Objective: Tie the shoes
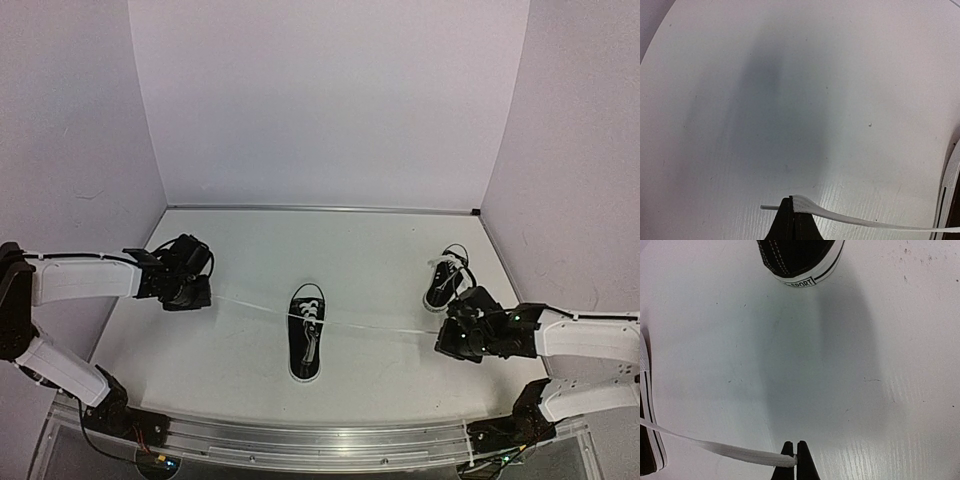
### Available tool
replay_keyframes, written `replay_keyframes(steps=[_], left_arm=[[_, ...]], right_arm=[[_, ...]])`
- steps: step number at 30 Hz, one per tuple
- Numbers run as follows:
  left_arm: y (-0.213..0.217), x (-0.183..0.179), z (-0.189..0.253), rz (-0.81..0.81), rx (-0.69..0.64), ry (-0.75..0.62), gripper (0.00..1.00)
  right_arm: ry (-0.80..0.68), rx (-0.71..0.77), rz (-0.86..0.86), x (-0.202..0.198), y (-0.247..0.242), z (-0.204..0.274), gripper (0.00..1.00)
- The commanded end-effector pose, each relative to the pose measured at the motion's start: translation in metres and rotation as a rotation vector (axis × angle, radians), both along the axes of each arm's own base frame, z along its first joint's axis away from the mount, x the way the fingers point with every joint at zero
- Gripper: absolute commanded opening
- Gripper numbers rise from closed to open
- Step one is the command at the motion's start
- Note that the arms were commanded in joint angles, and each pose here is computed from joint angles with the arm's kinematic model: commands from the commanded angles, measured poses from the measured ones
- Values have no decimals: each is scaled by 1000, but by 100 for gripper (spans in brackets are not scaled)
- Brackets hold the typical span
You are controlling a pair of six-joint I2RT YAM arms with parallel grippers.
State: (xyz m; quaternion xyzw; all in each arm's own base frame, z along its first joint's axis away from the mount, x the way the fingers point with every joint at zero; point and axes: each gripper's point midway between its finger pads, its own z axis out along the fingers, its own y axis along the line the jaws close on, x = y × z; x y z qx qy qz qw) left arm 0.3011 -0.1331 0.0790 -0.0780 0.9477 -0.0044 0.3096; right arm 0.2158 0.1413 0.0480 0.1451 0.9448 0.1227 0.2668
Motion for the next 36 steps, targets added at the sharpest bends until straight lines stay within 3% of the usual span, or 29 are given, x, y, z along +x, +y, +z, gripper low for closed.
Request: replay_keyframes(steps=[1, 9, 16, 25, 28, 36], left_arm=[[30, -3, 3, 157, 6, -10, 0], [59, 0, 2, 215, -86, 0, 0], [-12, 5, -6, -137, -201, 46, 0], [-45, -6, -17, -288, -321, 96, 4], [-46, -9, -18, -307, -325, 100, 16], [-39, -7, 20, -321, -315, -23, 68]], right_arm=[[-20, -21, -102, 3, -16, 1, 0], [-26, -26, -140, -3, -27, -1, 0], [-26, -36, 19, 11, 1, 0, 0], [23, -6, 257, 24, 53, -16, 0], [44, -2, 300, 25, 62, -22, 11], [3, 42, 362, 26, 74, -6, 60]])
